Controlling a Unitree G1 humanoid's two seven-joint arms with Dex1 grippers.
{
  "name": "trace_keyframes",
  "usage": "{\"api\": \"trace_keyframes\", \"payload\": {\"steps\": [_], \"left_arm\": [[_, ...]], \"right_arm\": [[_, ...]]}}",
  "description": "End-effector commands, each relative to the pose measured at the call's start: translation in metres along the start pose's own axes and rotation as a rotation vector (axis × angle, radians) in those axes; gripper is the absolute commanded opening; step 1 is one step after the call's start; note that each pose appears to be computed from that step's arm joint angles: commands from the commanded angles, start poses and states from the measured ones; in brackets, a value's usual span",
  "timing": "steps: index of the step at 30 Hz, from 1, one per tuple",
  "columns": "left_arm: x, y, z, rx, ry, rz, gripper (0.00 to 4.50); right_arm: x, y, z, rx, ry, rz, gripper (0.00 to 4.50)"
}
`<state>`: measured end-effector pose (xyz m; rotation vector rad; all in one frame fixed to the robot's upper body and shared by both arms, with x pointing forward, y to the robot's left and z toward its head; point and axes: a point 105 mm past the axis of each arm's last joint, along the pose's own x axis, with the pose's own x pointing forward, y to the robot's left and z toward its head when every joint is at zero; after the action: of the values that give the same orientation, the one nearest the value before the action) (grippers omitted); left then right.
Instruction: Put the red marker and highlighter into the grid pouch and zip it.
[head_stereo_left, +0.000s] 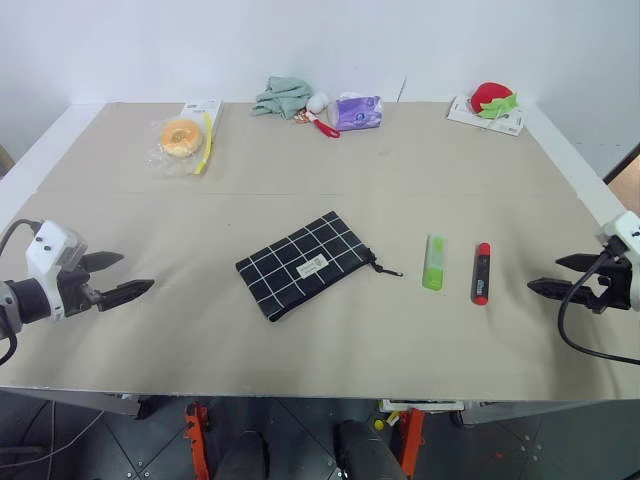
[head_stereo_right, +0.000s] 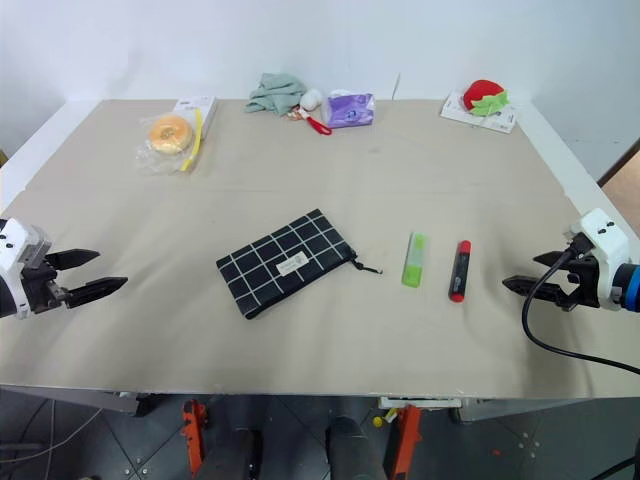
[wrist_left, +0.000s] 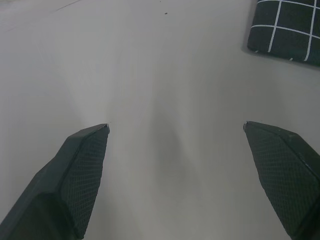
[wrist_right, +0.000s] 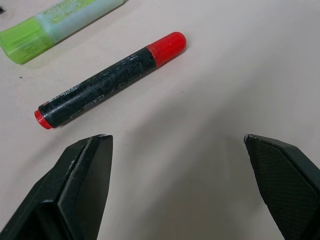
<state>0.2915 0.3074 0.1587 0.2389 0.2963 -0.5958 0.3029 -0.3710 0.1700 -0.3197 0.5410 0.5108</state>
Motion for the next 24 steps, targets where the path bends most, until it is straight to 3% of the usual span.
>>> {"api": "trace_keyframes", "payload": {"steps": [1, 24], "left_arm": [[0.0025, 0.0007, 0.0068, 0.019, -0.034, 0.02, 4.45], [0.0121, -0.0039, 0.0067, 0.008, -0.044, -0.001, 4.45]], "right_arm": [[-0.0069, -0.0037, 0.022, -0.034, -0.074, -0.031, 4.5], [-0.0057, -0.0082, 0.0276, -0.025, -0.112, -0.071, 4.5]]}}
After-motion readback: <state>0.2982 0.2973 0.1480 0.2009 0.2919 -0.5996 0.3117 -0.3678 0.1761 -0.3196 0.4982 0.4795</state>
